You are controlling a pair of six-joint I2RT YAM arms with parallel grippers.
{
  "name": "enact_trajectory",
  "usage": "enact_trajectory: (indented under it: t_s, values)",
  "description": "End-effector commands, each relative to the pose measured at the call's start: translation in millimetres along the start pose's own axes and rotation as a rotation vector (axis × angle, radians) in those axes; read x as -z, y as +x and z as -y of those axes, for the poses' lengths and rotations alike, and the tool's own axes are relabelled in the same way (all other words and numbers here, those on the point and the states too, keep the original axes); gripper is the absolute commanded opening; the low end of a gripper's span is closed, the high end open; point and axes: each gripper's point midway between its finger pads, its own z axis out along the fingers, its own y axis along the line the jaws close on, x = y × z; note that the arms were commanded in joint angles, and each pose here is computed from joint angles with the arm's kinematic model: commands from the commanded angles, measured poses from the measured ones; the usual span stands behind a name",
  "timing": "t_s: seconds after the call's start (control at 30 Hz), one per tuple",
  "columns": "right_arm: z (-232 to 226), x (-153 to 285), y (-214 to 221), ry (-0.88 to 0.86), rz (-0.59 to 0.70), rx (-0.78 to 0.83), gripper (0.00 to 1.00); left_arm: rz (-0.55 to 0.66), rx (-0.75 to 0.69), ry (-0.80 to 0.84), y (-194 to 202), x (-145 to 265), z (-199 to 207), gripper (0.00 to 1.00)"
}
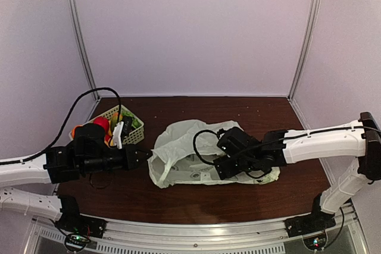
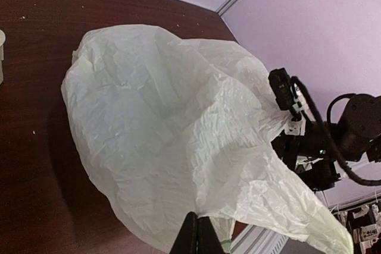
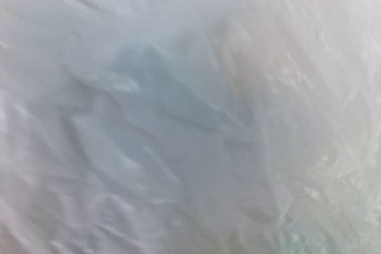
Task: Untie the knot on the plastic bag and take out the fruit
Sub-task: Adjust the bag opening for the takeout bag, then reach into the gripper in the takeout bag.
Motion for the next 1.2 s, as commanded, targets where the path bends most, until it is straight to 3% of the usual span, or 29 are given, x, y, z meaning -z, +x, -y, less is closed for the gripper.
enact_trajectory:
  t_s: [0.0, 0.1, 0.27, 0.4, 0.8, 1.17]
  values:
    - [-5, 23, -44, -0.022, 0.126, -0.033, 0.85, -0.005, -0.062, 0.084, -6, -5, 23, 0.0]
    - [-15, 23, -57, -0.048, 0.152, -0.002, 0.82, -0.008, -0.066, 0.112, -9, -5, 32, 0.0]
    - [-29, 5, -63, -0.046, 0.15, 0.07, 0.7, -0.015, -0.059, 0.136, -9, -4, 37, 0.0]
    - [-30, -11, -72, 0.0, 0.169, 0.09, 0.68, -0.032, -0.05, 0.126, -4, -5, 33, 0.0]
    - [-5, -54, -108, 0.058, 0.218, 0.039, 0.86, -0.083, -0.026, 0.134, 7, -1, 31, 0.0]
    - [-26, -96, -131, -0.136, 0.237, 0.053, 0.95, -0.149, -0.025, 0.221, 17, 0, 48, 0.0]
